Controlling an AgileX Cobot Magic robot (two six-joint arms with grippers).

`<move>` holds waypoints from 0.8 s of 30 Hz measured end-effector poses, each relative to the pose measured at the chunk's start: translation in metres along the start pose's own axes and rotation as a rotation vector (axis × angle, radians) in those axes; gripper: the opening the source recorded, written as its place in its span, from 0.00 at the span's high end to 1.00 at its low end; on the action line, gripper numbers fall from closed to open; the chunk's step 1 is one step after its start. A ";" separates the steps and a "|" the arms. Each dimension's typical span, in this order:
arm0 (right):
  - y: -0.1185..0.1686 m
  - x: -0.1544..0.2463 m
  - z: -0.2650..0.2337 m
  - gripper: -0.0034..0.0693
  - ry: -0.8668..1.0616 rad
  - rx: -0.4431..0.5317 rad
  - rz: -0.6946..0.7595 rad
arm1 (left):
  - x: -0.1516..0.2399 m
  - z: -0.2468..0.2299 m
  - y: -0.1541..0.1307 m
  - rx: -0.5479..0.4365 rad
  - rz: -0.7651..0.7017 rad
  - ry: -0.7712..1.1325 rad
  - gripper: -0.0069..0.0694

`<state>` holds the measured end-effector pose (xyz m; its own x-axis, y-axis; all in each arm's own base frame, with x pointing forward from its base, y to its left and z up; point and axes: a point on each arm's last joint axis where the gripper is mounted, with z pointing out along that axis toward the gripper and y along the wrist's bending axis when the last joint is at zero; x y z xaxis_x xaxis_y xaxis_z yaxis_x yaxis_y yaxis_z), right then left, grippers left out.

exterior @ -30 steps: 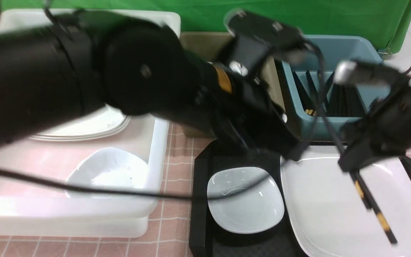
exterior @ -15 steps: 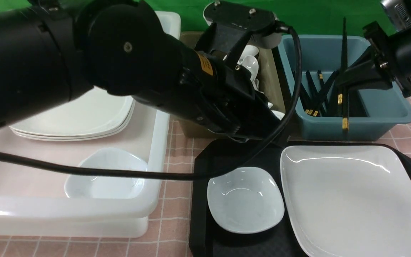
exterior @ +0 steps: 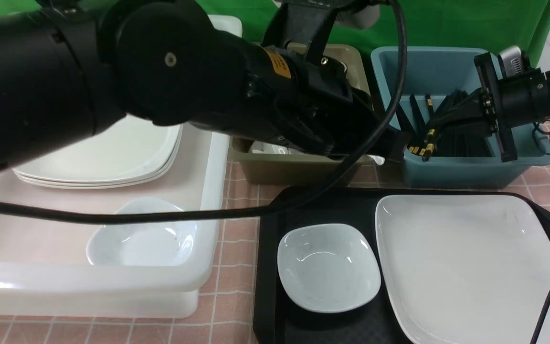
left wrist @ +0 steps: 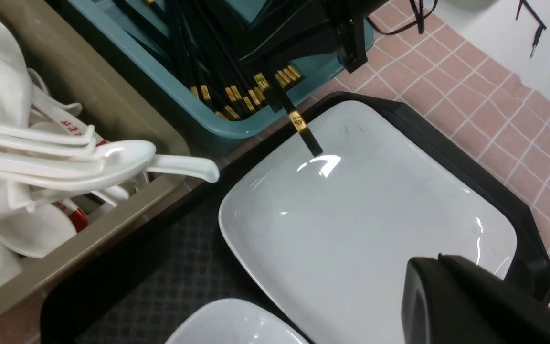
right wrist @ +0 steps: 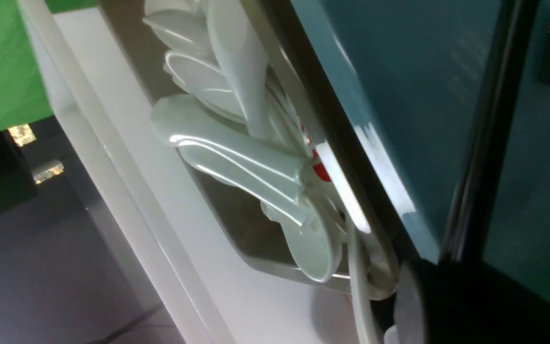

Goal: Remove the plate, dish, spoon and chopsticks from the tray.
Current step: Use the right arm to put the chopsticks into the small storage box on the right, then use the left arm to grab a small plate from the dinner plate

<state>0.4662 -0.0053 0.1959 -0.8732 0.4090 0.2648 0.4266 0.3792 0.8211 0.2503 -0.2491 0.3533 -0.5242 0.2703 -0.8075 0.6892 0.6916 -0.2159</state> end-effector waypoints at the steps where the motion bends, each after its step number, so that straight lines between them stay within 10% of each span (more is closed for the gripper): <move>1: 0.000 -0.001 0.000 0.82 -0.001 -0.007 0.005 | 0.000 0.000 0.000 0.000 0.000 0.000 0.91; 8: -0.004 -0.008 -0.013 0.76 -0.037 -0.031 0.064 | 0.001 0.000 0.000 0.001 0.001 0.011 0.91; 17: -0.003 -0.023 -0.016 0.30 -0.198 -0.048 0.081 | 0.004 0.000 0.000 0.004 0.003 0.043 0.91; 24: 0.037 -0.019 -0.042 0.41 -0.208 -0.093 -0.112 | 0.006 0.000 0.000 0.005 0.006 0.069 0.91</move>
<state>0.4890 -0.0341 0.2426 -0.8424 0.5346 0.0673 0.2979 0.3580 0.8849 0.2466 -0.2476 0.3485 -0.5529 0.3201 -0.7693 0.6949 0.6866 -0.2138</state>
